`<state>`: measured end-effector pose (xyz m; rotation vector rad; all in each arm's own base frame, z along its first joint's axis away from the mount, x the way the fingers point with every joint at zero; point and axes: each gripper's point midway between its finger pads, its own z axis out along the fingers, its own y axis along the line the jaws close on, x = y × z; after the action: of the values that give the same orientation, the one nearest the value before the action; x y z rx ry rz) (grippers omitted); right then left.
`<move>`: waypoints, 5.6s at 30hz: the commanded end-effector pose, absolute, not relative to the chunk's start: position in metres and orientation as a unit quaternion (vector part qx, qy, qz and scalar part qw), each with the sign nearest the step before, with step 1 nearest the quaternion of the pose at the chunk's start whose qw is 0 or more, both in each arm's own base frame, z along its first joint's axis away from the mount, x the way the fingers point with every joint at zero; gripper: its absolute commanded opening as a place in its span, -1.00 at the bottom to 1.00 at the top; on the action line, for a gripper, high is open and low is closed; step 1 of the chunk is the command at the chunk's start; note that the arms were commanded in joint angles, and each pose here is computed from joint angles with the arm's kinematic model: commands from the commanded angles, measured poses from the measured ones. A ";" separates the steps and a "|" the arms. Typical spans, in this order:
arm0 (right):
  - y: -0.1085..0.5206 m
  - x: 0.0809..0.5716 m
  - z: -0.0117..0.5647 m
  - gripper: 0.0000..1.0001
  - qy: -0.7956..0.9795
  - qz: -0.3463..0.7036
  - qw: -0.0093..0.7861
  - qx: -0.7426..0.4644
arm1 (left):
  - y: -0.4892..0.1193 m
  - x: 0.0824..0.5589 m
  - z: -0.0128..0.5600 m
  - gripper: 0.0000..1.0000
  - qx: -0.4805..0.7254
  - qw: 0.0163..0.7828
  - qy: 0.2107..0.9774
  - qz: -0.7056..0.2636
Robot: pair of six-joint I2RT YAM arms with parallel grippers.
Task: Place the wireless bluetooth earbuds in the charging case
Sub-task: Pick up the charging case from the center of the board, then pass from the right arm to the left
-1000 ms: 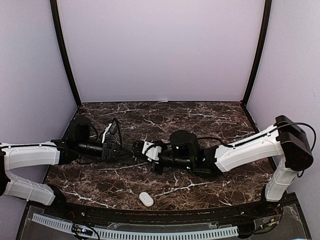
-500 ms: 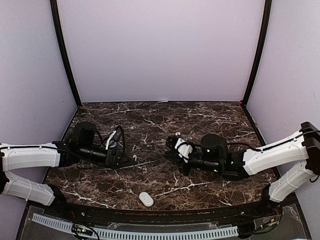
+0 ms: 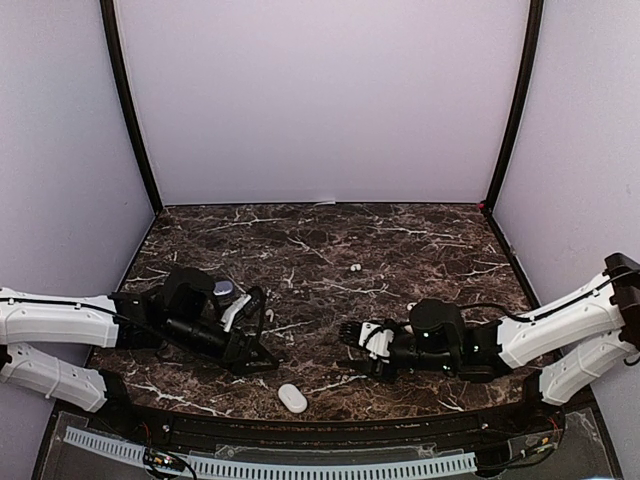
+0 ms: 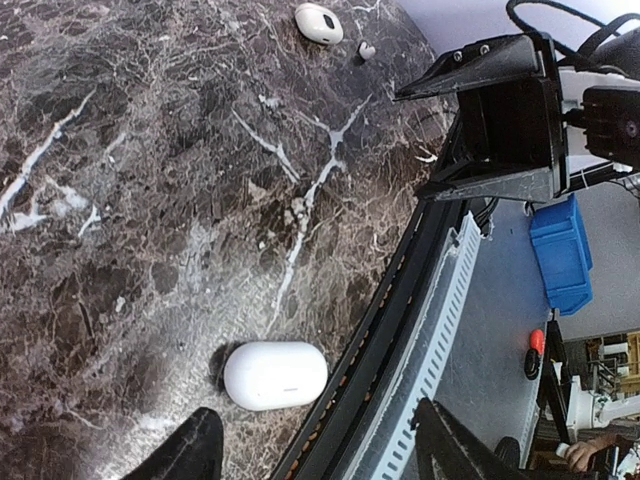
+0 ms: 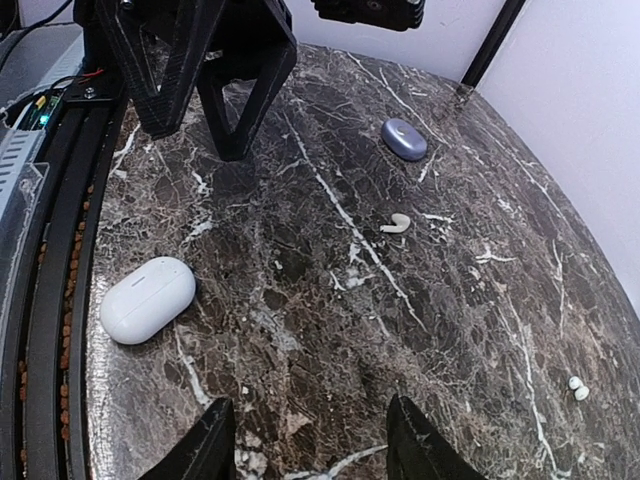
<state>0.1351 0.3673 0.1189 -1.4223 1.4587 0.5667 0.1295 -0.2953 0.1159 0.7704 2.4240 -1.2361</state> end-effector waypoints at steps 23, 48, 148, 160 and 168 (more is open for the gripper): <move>0.433 0.085 0.042 0.23 0.826 0.182 0.301 -0.439 | -0.253 0.167 0.116 0.43 0.122 0.198 0.861 -0.452; 0.472 0.077 0.033 0.18 0.822 0.173 0.283 -0.464 | -0.247 0.169 0.111 0.43 0.136 0.199 0.855 -0.459; 0.485 0.141 0.147 -0.22 0.685 0.242 0.498 -0.473 | -0.301 0.156 0.146 -0.49 0.175 0.172 0.745 -0.620; 0.469 0.132 0.159 0.31 0.670 0.293 0.489 -0.475 | -0.301 0.156 0.149 -0.56 0.205 0.197 0.736 -0.615; 0.443 0.136 0.173 0.36 0.664 0.378 0.463 -0.449 | -0.302 0.151 0.152 -0.56 0.245 0.207 0.721 -0.614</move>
<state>0.1374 0.4477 0.1474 -1.1645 1.6788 0.7379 0.1550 -0.2986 0.1337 0.5611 2.1180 -1.7031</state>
